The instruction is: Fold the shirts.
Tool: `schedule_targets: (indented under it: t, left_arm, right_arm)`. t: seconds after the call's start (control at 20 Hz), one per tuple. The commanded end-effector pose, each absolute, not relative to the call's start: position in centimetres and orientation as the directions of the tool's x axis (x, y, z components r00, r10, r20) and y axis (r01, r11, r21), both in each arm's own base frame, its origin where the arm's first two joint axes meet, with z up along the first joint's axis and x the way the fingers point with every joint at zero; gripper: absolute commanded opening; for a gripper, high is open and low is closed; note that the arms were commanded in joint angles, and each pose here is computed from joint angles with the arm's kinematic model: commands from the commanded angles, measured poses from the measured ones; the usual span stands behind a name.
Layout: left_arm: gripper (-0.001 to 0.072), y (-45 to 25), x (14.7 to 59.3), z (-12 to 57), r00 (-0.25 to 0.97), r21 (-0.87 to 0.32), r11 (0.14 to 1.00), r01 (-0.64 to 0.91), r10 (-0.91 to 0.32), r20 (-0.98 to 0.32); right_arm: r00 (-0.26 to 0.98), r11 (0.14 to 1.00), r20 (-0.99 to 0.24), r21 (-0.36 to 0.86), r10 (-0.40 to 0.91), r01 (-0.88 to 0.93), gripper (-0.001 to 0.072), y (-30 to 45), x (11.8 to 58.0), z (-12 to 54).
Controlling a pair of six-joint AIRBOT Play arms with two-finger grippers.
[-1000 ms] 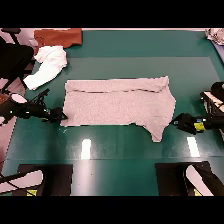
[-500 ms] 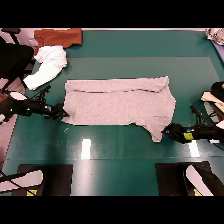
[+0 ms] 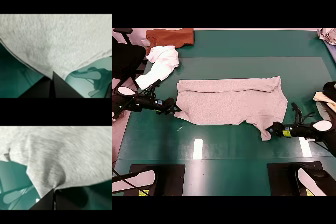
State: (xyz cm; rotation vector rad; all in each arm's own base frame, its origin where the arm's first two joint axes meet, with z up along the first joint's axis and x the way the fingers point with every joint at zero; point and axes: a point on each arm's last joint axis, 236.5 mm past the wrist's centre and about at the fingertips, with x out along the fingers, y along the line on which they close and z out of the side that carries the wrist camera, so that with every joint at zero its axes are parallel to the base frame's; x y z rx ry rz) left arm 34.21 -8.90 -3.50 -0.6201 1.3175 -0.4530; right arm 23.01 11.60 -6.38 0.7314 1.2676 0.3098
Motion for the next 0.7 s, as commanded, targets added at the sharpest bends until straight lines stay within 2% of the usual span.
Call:
schedule_targets:
  t: [0.0,0.25,0.35,0.5,0.55,0.65]
  left_arm:
    - [0.0021,-9.3,33.7,-3.1,0.181,-0.667,0.744,-0.040,-0.651,-0.737]
    - [0.0020,-9.3,33.7,-0.3,0.242,-0.660,0.751,-0.027,-0.636,-0.733]
    - [0.0020,-9.3,33.7,1.4,0.282,-0.662,0.749,-0.038,-0.627,-0.726]
    - [0.0020,-8.3,35.7,4.6,0.440,-0.664,0.743,-0.082,-0.571,-0.693]
    - [0.0020,-7.9,36.6,5.8,0.501,-0.671,0.736,-0.090,-0.549,-0.669]
    - [0.0020,-7.3,38.3,7.5,0.570,-0.688,0.719,-0.100,-0.525,-0.631]
  right_arm:
    - [0.332,0.771,-0.747,0.631,0.576,0.085,0.0017,12.6,25.5,-3.2]
    - [0.203,0.788,-0.781,0.612,0.590,0.062,0.0016,11.6,23.5,0.8]
    - [0.265,0.799,-0.773,0.601,0.577,0.013,0.0015,11.1,23.7,3.8]
    - [0.502,0.850,-0.735,0.527,0.456,-0.001,0.0014,7.1,27.2,9.0]
    - [0.540,0.854,-0.727,0.520,0.423,0.030,0.0015,5.5,28.1,9.9]
    - [0.523,0.850,-0.740,0.523,0.423,0.053,0.0015,3.9,29.1,9.6]
